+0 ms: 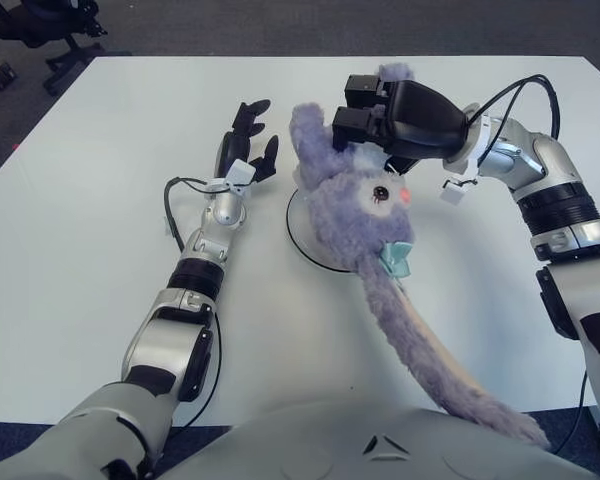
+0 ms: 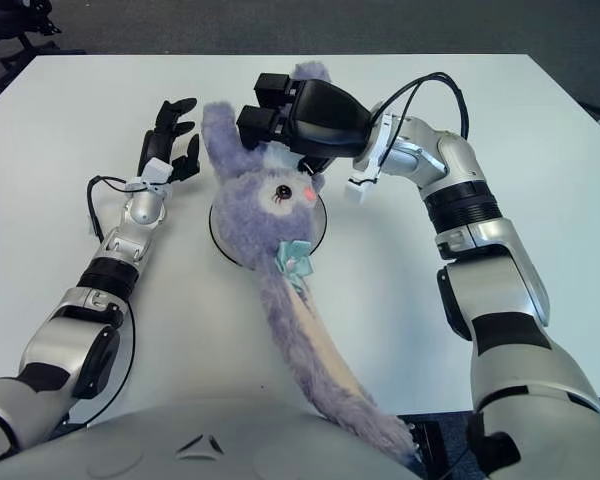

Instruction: Put the doll into the plate.

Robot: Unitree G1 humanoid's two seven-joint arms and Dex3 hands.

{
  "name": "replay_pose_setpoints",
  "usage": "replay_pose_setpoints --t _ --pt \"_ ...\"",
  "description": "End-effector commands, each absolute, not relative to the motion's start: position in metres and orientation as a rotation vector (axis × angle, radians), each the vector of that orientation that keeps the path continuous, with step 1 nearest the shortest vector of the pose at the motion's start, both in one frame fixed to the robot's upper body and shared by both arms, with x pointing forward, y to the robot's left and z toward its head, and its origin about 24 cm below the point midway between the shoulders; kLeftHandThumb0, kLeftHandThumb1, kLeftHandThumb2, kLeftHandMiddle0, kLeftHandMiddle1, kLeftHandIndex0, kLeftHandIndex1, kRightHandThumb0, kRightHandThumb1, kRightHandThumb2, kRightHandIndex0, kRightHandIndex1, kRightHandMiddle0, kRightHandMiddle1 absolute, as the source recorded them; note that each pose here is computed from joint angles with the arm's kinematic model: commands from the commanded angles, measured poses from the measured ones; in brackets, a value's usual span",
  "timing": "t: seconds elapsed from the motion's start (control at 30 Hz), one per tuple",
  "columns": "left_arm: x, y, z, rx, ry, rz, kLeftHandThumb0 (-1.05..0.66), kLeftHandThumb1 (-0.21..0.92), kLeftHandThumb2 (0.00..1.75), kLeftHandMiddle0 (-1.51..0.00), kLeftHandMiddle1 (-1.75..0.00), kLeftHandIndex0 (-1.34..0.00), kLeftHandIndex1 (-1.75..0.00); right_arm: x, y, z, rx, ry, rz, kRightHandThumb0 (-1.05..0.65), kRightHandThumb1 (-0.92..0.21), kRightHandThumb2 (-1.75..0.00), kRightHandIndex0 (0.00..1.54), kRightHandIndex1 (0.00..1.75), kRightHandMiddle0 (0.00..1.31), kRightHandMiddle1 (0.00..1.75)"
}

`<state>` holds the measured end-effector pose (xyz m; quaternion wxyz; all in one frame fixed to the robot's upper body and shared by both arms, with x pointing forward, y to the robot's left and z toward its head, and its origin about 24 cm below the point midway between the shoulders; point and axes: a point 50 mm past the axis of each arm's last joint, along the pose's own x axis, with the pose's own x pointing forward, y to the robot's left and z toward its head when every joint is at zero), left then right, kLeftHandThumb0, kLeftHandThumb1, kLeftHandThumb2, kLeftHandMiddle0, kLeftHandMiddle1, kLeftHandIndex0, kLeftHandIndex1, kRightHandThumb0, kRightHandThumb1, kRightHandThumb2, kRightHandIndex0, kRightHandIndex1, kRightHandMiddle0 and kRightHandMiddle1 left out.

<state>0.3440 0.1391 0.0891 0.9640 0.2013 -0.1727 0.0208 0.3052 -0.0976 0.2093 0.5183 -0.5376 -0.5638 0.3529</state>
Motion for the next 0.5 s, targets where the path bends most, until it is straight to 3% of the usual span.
replay_pose_setpoints --t 0.0,0.4,0.43,0.47 --pt "0.3440 0.1419 0.0911 0.411 -0.353 0.060 -0.53 0.92 0.80 -0.30 -0.81 -0.23 -0.67 0.3028 -0.0976 0.2045 -1.301 -1.352 0.868 0.00 -0.54 -0.97 0.47 1.75 0.40 1.50" --pt "0.3442 0.1429 0.0918 0.412 -0.351 0.065 -0.52 0.92 0.80 -0.28 -0.87 -0.23 -0.68 0.3011 -0.0992 0.1987 -1.294 -1.339 0.886 0.00 -0.54 -0.97 0.47 1.75 0.40 1.50" --pt "0.3443 0.1430 0.0918 0.412 -0.351 0.066 -0.52 0.92 0.80 -0.28 -0.87 -0.23 -0.68 0.3006 -0.0996 0.1973 -1.297 -1.334 0.889 0.00 -0.57 -0.93 0.46 1.74 0.38 1.50" --pt "0.3444 0.1431 0.0917 0.413 -0.350 0.067 -0.52 0.92 0.80 -0.28 -0.87 -0.23 -0.68 0.3001 -0.1000 0.1963 -1.298 -1.330 0.891 0.00 -0.69 -0.73 0.45 1.68 0.36 1.45"
